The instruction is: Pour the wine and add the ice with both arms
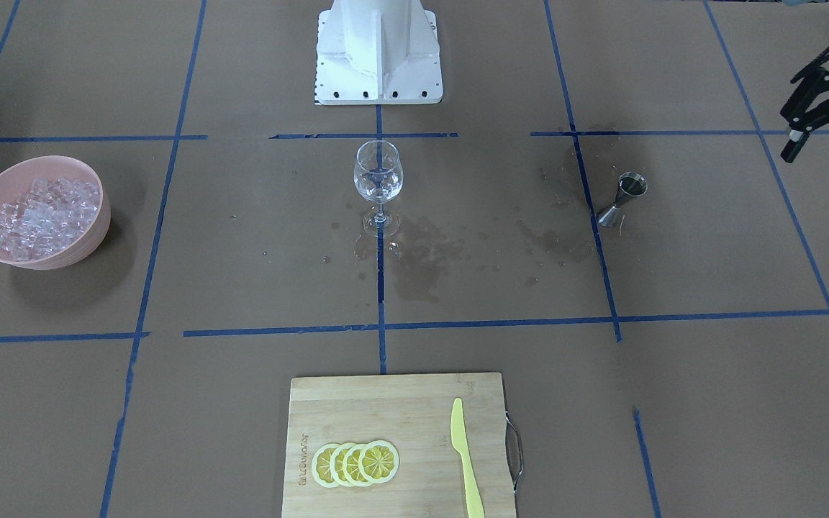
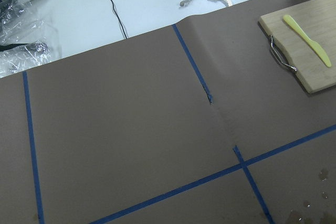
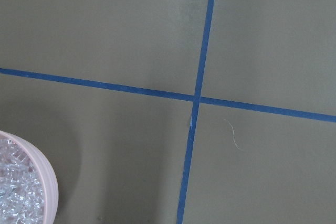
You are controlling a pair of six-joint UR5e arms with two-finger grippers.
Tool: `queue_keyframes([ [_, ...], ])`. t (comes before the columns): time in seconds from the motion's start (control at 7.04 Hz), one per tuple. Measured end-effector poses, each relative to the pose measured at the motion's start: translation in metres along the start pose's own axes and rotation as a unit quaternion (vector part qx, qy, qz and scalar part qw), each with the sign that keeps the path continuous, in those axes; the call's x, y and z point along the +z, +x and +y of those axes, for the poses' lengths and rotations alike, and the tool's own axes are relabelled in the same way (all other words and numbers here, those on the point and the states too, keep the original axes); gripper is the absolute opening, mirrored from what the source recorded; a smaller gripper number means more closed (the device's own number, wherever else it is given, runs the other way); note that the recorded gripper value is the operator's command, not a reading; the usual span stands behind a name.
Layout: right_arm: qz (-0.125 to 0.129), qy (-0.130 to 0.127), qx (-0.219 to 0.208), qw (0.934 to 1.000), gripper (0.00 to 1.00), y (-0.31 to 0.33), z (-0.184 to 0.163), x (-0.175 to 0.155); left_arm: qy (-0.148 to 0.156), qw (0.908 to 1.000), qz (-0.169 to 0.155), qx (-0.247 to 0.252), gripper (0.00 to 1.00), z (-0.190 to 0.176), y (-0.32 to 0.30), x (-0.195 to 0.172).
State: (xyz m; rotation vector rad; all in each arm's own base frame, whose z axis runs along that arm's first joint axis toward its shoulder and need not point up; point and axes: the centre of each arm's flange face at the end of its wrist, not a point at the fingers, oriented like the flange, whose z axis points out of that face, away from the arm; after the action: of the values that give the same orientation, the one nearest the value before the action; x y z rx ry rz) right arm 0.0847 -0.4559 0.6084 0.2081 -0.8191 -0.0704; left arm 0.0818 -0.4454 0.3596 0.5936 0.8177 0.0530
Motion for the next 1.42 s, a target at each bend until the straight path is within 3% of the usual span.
queue_keyframes([
  [0.28, 0.0, -0.001, 0.001, 1.0, 1.0, 0.0, 0.002, 0.001, 0.001, 0.9976, -0.002, -0.069, 1.0, 0.037, 0.045, 0.005],
  [0.57, -0.001, -0.009, 0.014, 0.9999, 1.0, 0.007, 0.014, 0.008, 0.024, 0.9913, 0.001, -0.129, 1.0, 0.099, 0.067, 0.017],
  [1.42, -0.007, -0.007, 0.048, 0.9988, 1.0, 0.007, 0.013, 0.009, 0.084, 0.9754, -0.062, -0.194, 1.0, 0.229, 0.142, 0.066],
])
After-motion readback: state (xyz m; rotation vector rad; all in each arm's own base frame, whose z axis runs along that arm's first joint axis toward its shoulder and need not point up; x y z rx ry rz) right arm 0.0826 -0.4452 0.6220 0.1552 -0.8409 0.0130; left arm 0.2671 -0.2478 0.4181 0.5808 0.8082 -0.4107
